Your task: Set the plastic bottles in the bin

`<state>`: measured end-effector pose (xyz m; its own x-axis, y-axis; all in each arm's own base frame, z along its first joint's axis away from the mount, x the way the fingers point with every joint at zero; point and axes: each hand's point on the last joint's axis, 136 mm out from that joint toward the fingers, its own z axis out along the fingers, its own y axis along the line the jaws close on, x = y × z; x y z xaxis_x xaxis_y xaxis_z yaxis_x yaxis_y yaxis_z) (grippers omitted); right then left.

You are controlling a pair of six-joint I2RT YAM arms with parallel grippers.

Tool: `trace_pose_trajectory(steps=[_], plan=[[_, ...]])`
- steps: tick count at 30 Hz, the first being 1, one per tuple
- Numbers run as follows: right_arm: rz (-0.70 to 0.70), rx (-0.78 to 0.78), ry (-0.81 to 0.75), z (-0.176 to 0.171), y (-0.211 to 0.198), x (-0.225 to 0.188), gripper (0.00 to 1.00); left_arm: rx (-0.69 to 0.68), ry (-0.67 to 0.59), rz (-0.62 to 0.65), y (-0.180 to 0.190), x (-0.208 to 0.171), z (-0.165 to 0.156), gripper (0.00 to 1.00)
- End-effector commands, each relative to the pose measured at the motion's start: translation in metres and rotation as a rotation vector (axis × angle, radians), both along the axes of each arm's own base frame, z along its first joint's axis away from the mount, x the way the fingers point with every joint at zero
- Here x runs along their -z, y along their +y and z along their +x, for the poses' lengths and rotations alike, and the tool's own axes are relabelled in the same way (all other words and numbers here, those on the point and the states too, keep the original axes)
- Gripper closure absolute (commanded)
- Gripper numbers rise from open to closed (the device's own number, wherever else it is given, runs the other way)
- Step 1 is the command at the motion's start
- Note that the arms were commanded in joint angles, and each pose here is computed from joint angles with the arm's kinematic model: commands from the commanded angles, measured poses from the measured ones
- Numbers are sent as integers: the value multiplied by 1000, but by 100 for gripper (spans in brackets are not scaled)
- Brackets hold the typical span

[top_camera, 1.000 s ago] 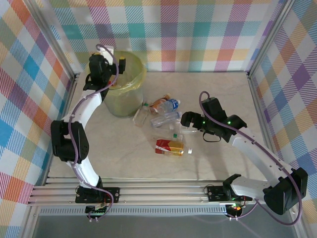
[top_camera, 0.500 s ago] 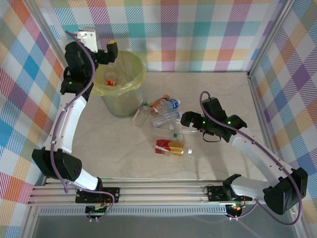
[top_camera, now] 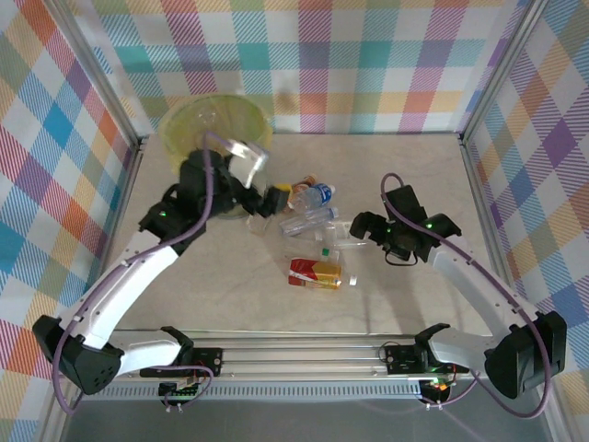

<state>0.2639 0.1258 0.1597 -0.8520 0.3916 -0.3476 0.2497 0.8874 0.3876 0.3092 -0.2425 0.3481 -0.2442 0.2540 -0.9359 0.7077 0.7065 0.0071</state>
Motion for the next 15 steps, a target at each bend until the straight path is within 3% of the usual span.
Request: trace_pose_trajectory(steps=[1,9,15], plan=[[12,60,37,-12,-16,7,0,146,40,137,-23,46,-26,0],[25,127,57,-20,-36,16,0,378,110,406,-62,138,-75,0],[10,124,68,-22,-39,20,0,534,-8,586,-78,191,-102,0]])
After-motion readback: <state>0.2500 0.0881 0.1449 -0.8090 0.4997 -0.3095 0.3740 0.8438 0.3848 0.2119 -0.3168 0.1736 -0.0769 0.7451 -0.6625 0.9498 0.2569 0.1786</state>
